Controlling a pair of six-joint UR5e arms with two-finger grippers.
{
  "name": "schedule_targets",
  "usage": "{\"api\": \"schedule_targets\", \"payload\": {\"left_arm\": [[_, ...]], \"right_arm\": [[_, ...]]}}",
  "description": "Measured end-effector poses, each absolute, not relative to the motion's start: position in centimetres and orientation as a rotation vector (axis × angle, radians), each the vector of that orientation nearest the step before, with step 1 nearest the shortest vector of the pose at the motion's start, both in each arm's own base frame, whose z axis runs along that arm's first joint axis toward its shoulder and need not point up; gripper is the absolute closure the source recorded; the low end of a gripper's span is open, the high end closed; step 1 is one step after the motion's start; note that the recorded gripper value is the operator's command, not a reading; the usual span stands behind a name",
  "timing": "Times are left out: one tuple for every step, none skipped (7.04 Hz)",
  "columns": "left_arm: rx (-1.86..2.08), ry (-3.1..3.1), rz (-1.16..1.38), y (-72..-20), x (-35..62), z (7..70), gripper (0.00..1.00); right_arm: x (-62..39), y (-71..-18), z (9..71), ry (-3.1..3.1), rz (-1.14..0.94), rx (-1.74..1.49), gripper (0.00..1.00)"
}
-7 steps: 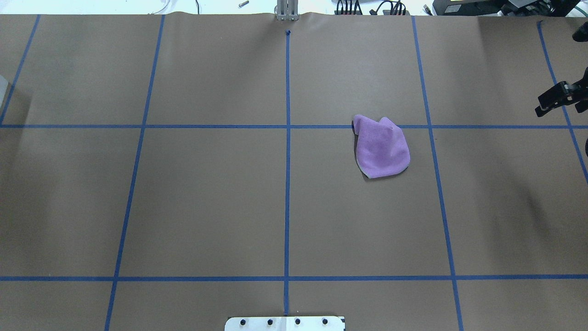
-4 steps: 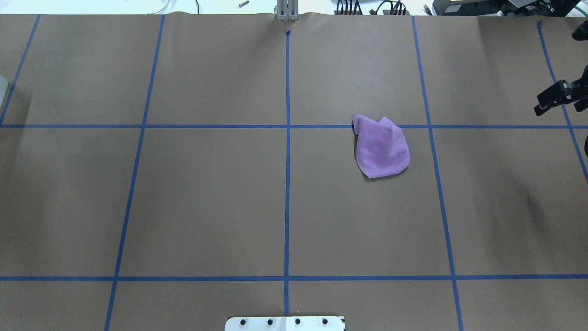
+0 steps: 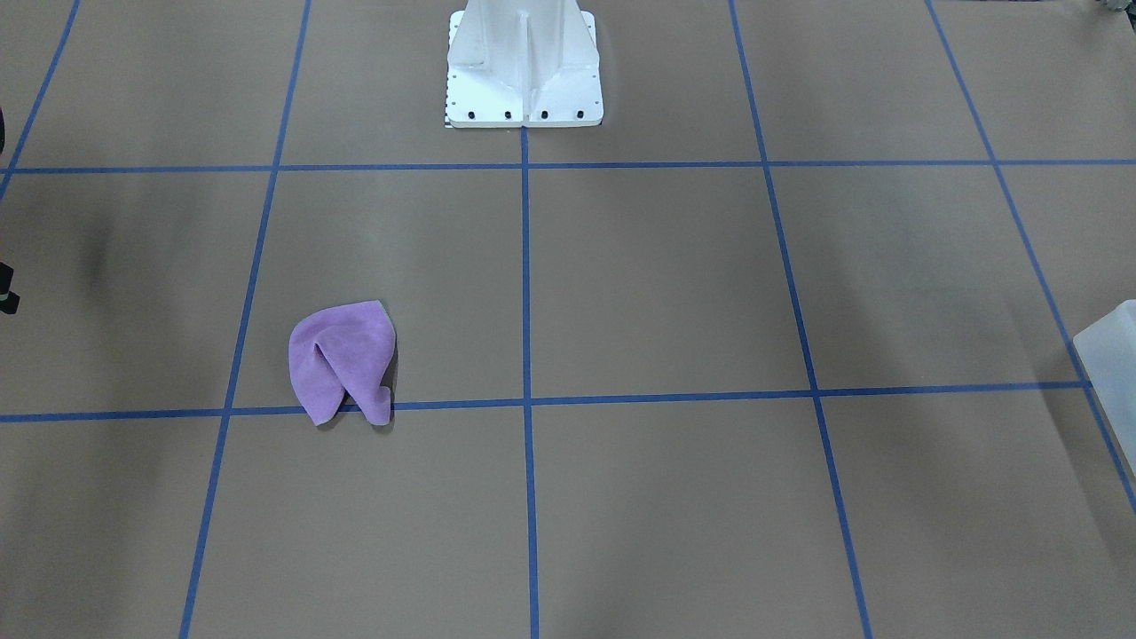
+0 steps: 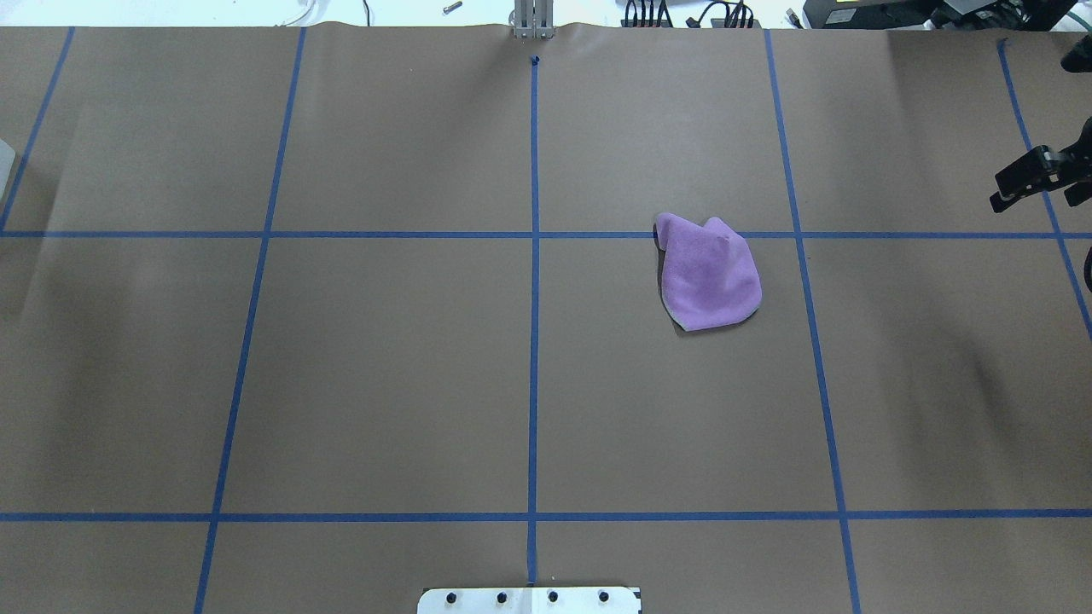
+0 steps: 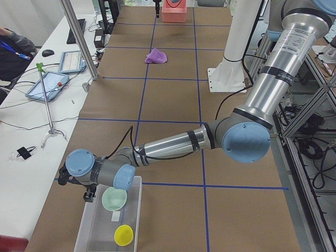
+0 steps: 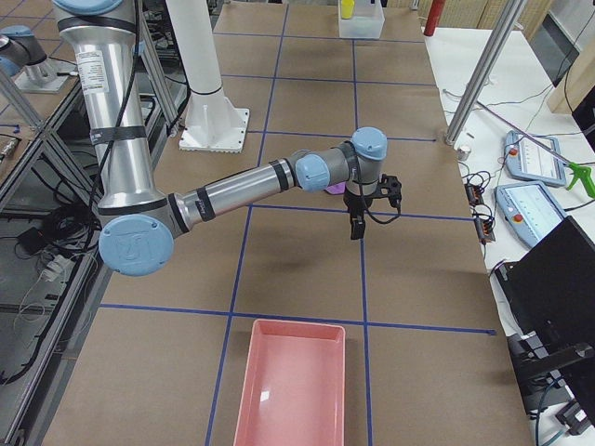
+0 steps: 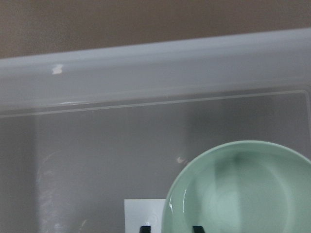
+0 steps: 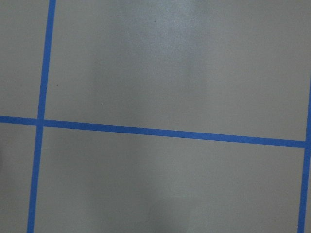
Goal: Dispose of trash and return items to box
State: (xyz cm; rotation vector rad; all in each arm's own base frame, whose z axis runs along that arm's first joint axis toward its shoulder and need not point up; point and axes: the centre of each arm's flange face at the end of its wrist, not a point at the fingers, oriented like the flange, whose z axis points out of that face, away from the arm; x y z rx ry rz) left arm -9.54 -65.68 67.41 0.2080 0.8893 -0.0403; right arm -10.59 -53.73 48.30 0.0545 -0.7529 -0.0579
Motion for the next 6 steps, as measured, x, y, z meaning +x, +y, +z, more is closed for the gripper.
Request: {"api": "schedule_targets", "payload": {"left_arm": [[0.198, 0.886, -0.037, -63.1, -9.8, 64.2, 0.01], [0.185, 0.874, -0.026, -59.4, -9.7, 61.8, 0.0], [0.169, 0.841, -0.004, -55.3, -9.4, 59.7, 0.0], [0.143, 0.779, 0.02, -51.9, -9.3, 57.6, 0.0], [0.114, 0.723, 0.031, -49.6, -9.4, 55.4, 0.0], [0.093, 0.701, 0.035, -48.2, -9.3, 54.4, 0.0]], "right_arm": [[-10.7, -53.8, 48.1, -0.754, -0.047, 0.052, 0.0], [-10.8, -53.8, 47.9, -0.756, -0.04, 0.05, 0.0], [-11.0, -53.9, 47.6, -0.758, -0.037, 0.051, 0.0], [-12.0, -54.1, 46.8, -0.76, -0.019, 0.047, 0.0], [-14.3, -54.5, 45.2, -0.758, 0.013, 0.037, 0.0], [-17.8, -54.7, 43.0, -0.753, 0.045, 0.029, 0.0]]}}
